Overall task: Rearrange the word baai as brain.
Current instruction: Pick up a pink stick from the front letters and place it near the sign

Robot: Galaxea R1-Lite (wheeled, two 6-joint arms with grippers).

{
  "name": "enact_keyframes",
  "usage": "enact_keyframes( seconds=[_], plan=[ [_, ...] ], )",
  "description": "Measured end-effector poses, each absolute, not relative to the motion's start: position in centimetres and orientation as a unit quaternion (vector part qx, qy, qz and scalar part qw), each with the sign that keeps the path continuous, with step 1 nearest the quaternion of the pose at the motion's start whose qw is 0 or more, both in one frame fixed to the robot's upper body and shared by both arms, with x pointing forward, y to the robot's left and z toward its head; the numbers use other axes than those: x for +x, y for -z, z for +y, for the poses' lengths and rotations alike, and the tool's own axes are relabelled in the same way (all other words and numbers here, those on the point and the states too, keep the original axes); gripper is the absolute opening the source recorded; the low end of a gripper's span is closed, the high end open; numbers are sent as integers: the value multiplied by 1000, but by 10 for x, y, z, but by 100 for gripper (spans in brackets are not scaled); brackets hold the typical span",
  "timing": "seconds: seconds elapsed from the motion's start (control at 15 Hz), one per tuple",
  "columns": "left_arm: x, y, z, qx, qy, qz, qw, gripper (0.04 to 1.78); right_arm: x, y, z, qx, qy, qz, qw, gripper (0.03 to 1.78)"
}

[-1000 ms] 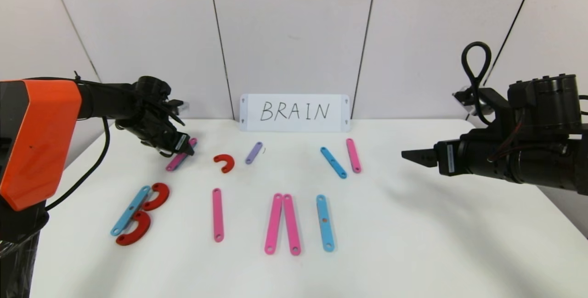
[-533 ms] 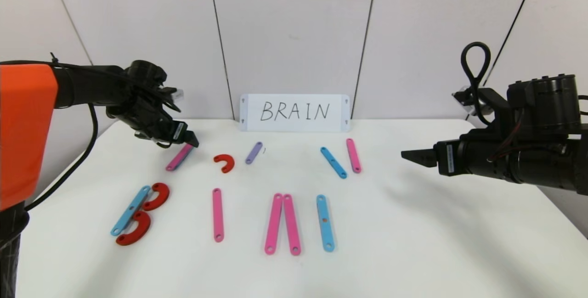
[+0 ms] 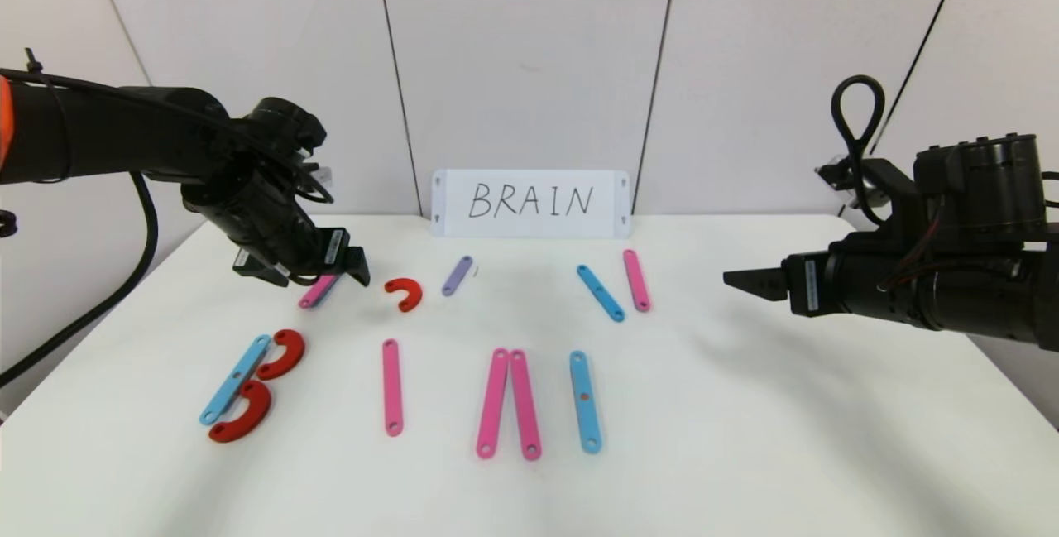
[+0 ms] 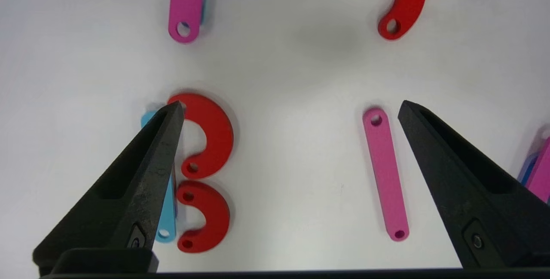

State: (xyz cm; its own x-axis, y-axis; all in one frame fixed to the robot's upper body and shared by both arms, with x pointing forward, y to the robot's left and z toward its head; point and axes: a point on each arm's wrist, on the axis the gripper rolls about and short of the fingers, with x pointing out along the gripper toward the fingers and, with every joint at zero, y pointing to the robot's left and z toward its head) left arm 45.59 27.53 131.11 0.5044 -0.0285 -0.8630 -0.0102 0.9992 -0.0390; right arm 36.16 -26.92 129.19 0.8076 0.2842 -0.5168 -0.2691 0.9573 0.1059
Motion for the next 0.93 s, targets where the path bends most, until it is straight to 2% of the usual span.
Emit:
enact_keyframes(
  seconds=[0.27,0.6,0.93],
  plan=[
    [425,-1300,244,-38,-10,509,860,175,362,-1292,-270,15,-145,274,951,170],
    [407,-1268,212,-49,-12,498,866,175,362,-1290,-270,15,-143,277,950,170],
    [402,-1250,205,-46,-13,521,852,175,362,-1288,-270,14,-143,280,949,170]
  ],
)
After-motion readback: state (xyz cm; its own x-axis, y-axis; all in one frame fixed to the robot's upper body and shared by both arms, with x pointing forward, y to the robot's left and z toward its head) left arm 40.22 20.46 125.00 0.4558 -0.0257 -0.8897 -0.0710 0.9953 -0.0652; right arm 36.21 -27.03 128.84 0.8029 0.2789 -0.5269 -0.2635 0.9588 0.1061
